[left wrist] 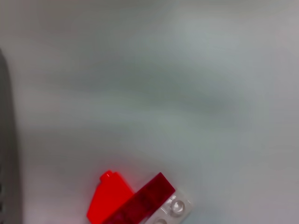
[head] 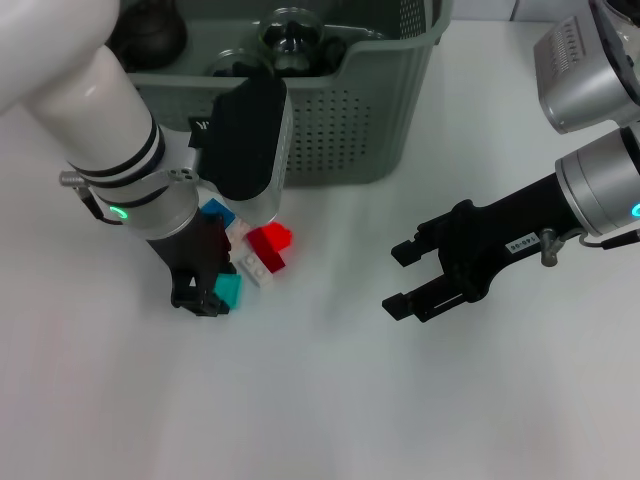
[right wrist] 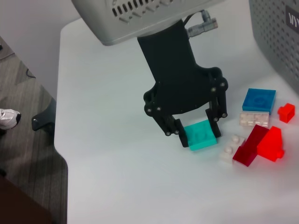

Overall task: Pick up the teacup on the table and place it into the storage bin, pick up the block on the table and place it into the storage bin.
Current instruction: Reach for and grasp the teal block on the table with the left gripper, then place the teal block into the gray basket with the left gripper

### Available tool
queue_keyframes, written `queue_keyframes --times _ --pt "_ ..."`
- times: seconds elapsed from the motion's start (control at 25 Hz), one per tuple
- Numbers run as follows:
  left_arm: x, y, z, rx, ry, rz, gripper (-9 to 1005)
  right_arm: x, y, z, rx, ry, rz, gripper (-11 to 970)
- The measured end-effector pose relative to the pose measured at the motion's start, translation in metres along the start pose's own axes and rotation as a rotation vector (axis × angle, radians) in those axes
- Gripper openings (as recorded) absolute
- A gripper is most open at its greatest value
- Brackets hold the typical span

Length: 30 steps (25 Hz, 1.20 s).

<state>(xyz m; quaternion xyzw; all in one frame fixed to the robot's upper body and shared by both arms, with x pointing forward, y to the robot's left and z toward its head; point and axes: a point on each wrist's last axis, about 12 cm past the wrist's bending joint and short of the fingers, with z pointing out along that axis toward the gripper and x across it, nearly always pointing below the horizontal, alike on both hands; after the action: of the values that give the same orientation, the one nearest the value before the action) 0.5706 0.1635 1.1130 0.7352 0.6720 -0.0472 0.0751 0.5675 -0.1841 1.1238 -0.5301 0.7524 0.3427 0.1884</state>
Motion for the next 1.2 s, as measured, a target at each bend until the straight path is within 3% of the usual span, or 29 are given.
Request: queue_keyframes --times 0.32,0.4,0.52,0.72,0.8,0.84,0.96,1.2 --pt "0.000 0.000 -0.011 -0.002 -0.047 -0.052 397 0.000 0.000 0.000 -0.001 -0.003 0.003 795" --pt "0.002 -0.003 -0.024 0.012 -0.134 -0.098 397 0.002 0.000 -0.002 0.000 -0.002 0.005 795" --pt "0.019 -0.009 -0.055 0.018 -0.373 -0.217 396 0.005 0.000 -0.008 -0.003 -0.004 0.017 795" --pt "0.059 -0.017 -0.103 -0.094 -0.773 -0.386 396 0.011 -0.002 -0.027 -0.013 -0.047 0.052 795" --pt "0.064 -0.017 -0.113 -0.130 -0.836 -0.412 395 0.013 -0.003 -0.034 -0.013 -0.066 0.067 795" --pt "0.068 -0.010 -0.129 -0.211 -0.920 -0.477 395 0.013 -0.003 -0.037 -0.015 -0.075 0.072 795" --pt "0.065 0.010 -0.143 -0.309 -0.945 -0.569 395 0.012 -0.003 -0.042 -0.021 -0.092 0.082 795" --pt "0.057 0.060 -0.142 -0.419 -0.788 -0.762 396 0.011 -0.003 -0.040 -0.023 -0.102 0.098 795"
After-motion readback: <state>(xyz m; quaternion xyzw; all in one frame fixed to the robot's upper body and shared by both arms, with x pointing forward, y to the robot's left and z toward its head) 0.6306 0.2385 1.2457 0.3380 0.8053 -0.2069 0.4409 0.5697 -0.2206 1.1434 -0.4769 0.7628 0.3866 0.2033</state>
